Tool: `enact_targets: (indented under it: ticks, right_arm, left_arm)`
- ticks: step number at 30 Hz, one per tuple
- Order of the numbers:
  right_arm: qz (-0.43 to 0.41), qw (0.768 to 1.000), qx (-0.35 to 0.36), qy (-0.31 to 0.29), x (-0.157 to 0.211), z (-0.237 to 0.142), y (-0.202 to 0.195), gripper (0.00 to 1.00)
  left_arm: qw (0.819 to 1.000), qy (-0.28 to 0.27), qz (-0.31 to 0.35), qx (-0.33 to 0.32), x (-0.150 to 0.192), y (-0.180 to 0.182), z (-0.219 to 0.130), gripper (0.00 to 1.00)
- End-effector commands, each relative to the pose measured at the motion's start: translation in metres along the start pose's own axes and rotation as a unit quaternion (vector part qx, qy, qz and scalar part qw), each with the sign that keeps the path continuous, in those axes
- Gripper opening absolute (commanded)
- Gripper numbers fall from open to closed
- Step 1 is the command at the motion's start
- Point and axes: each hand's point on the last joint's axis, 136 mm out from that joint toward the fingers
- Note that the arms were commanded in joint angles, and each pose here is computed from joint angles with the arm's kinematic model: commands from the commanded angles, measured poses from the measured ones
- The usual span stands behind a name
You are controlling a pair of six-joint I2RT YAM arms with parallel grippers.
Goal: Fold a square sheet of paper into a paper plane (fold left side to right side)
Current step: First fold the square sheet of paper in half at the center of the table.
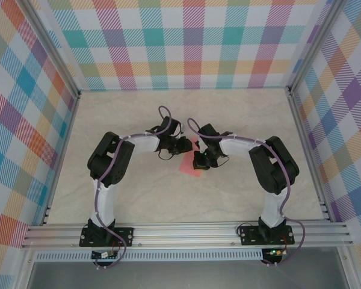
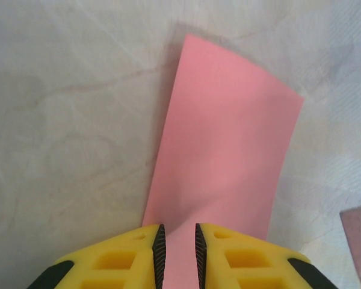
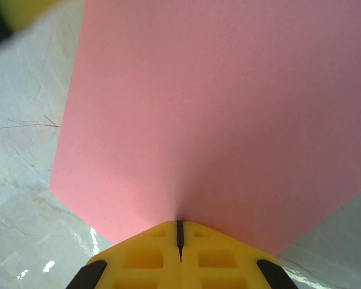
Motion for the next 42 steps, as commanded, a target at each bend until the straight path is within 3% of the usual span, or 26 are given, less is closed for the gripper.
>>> enact_targets:
  ticks: [1, 15, 23, 31, 36, 39, 42]
  right_arm:
    - [0.027, 0.992, 0.080, 0.093, 0.051, 0.019, -0.043, 0.05]
    - [0.017, 0.992, 0.078, 0.096, 0.050, 0.018, -0.042, 0.05]
    - [-0.033, 0.993, 0.070, 0.087, 0.047, 0.001, -0.034, 0.08]
    - [-0.082, 0.990, 0.094, 0.072, 0.041, -0.026, -0.038, 0.14]
    - [-0.097, 0.991, 0.089, 0.003, 0.022, -0.057, -0.032, 0.33]
    - [-0.075, 0.995, 0.042, -0.059, 0.006, -0.074, -0.029, 0.51]
    - [-0.033, 0.993, -0.022, -0.112, -0.013, -0.083, -0.037, 0.61]
  left_arm:
    - [0.998, -0.052, -0.001, -0.032, -0.037, 0.020, 0.002, 0.24]
    - [0.998, -0.056, -0.009, -0.025, -0.058, 0.016, 0.011, 0.24]
    - [0.995, -0.101, -0.016, -0.010, -0.073, 0.016, -0.047, 0.27]
    - [0.994, -0.108, -0.008, -0.007, -0.040, 0.021, -0.097, 0.29]
    - [0.997, -0.083, -0.004, 0.005, 0.001, 0.019, -0.106, 0.29]
    - [0.998, -0.064, -0.002, 0.025, 0.026, 0.007, -0.100, 0.29]
    - [0.998, -0.048, -0.003, 0.042, 0.044, -0.006, -0.089, 0.29]
Point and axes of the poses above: each hand's point on the last joint's axis, 136 mm out from that joint toward the fingers, its own z axis out along the fingers, its own y axis along the line the jaws close on, x = y × z, and after that the axes turned 13 degrees about -z, right-handed
